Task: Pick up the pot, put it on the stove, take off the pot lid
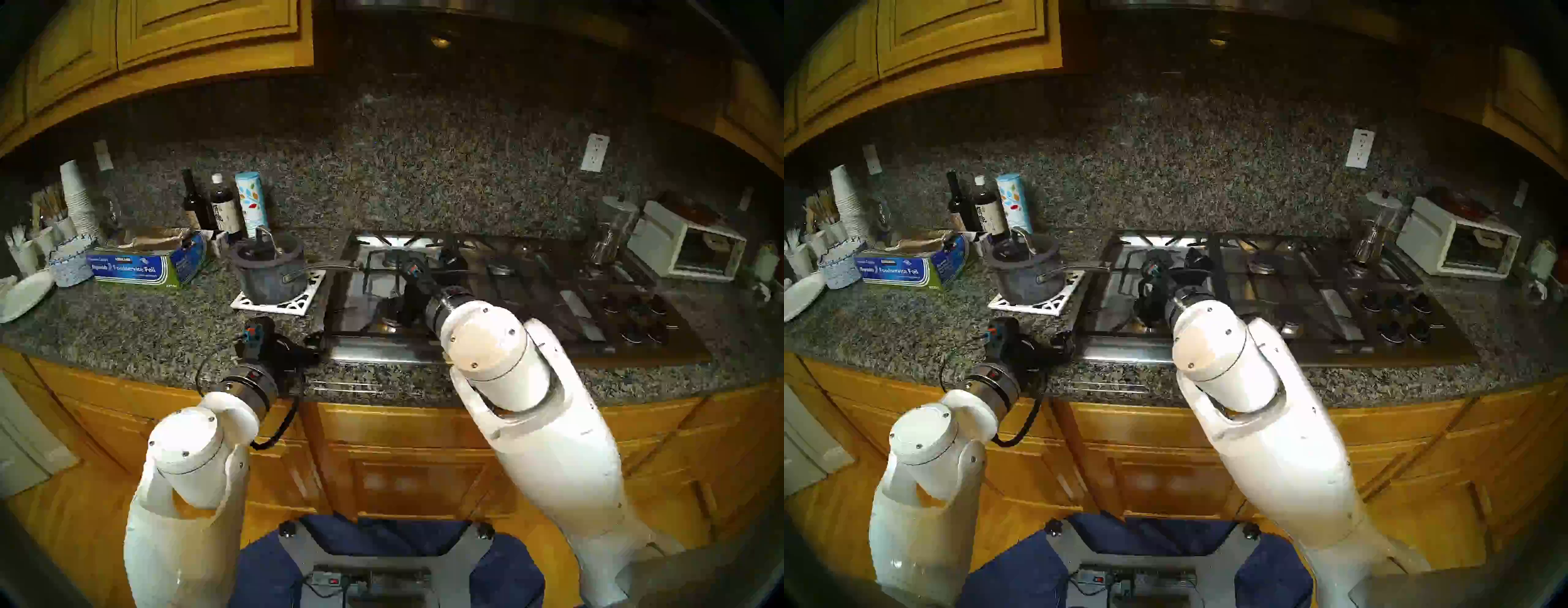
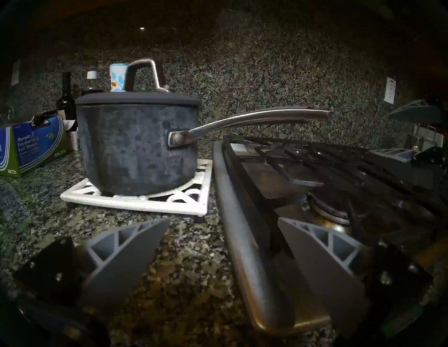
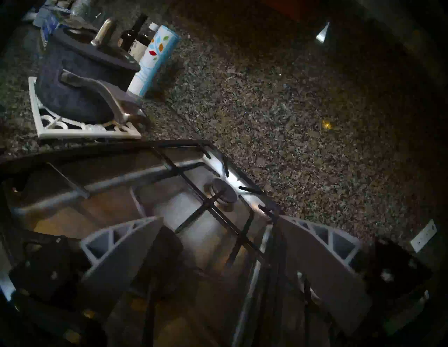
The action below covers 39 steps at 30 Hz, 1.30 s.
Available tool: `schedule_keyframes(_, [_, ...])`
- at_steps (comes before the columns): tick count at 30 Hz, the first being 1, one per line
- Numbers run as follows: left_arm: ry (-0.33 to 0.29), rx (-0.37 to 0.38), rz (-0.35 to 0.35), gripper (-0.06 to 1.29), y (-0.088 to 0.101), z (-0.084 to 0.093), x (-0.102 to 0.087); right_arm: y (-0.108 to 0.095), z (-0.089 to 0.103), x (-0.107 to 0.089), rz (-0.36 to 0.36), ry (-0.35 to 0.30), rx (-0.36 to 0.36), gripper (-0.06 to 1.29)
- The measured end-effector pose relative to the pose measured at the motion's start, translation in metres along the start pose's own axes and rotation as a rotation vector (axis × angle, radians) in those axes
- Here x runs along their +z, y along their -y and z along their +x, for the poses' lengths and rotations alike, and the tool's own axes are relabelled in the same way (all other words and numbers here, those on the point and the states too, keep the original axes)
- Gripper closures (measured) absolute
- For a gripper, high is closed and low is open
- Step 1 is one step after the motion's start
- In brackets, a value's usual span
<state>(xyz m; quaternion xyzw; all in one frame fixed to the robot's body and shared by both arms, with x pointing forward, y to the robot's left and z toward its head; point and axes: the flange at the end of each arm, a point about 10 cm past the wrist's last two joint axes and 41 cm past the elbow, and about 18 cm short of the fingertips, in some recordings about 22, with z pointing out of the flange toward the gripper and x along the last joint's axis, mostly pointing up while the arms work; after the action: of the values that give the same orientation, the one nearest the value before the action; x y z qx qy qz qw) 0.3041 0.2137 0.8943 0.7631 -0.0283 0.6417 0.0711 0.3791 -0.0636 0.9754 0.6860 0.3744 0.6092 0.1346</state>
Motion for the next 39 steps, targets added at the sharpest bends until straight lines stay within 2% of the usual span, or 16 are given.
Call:
schedule_keyframes(8, [0.0,0.0,0.0,0.02,0.0,0.0,0.0,0.007,0.018,0.009,0.027,-0.029,-0.098,-0.01])
schedule_keyframes(17, [0.0,0.0,0.0,0.02,0.0,0.0,0.0,0.017,0.037,0.021,0.077,-0.046,-0.168,-0.01])
schedule_keyframes(29, [0.0,0.0,0.0,0.02,0.0,0.0,0.0,0.023,0.045,0.049,0.137,-0.004,-0.226,-0.01])
schedule_keyframes(39, [0.0,0.0,0.0,0.02,0.0,0.0,0.0,0.032,0.065,0.064,0.177,-0.008,-0.267,-0.01])
